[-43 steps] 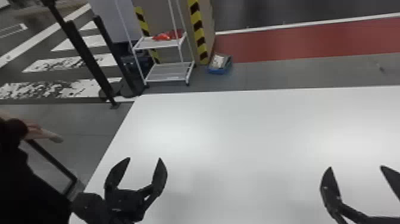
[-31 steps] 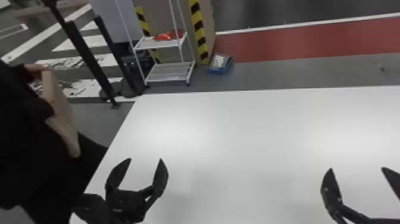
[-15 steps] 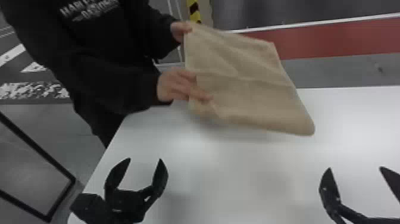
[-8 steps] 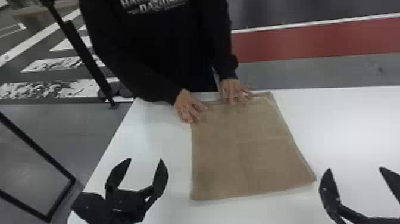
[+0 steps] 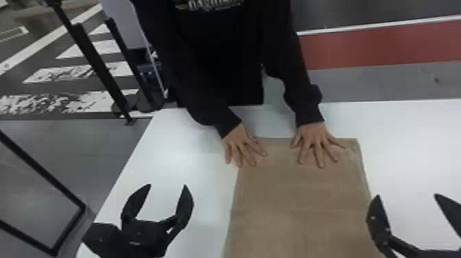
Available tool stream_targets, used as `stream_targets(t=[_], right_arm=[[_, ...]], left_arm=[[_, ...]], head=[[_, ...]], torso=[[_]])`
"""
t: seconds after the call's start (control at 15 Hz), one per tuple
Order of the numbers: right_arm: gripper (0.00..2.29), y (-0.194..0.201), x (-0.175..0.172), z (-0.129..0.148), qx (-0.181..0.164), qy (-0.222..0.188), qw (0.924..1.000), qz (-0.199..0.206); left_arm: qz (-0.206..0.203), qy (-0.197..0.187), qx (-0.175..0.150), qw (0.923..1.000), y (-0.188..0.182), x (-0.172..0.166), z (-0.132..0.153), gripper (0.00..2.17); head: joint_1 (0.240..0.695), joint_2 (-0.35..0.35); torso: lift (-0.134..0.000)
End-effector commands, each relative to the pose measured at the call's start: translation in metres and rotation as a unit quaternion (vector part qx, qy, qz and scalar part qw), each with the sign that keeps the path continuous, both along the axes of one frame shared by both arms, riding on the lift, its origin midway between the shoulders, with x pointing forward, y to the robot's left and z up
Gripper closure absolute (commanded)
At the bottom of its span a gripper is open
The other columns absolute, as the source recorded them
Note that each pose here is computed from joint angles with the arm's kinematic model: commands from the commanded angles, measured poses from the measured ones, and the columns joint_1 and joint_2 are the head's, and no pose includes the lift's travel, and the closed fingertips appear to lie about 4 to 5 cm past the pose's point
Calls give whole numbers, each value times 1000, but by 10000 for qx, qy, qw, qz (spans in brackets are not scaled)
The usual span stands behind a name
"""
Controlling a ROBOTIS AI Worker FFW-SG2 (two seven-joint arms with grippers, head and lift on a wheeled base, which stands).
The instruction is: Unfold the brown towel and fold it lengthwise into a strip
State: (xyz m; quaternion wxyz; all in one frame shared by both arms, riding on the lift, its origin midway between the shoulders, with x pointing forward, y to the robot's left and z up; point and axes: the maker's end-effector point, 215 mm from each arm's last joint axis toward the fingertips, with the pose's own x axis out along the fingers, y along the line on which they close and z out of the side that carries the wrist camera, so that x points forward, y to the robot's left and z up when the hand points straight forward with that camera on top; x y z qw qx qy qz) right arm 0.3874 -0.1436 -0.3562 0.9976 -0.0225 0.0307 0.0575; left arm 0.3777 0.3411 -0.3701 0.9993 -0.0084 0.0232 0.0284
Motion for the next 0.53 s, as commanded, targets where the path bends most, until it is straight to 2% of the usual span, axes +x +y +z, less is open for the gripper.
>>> stream_targets(t=[0.0, 0.47], right_arm=[[120, 0, 0, -2, 1, 17, 10000, 1], [124, -2, 2, -5, -23, 48, 10000, 11]], left_arm=[[9, 11, -13, 10000, 0, -1, -1, 53], [20, 26, -18, 10000, 1, -1, -3, 53]], head=[[695, 288], [695, 288]], torso=[[-121], [-121]])
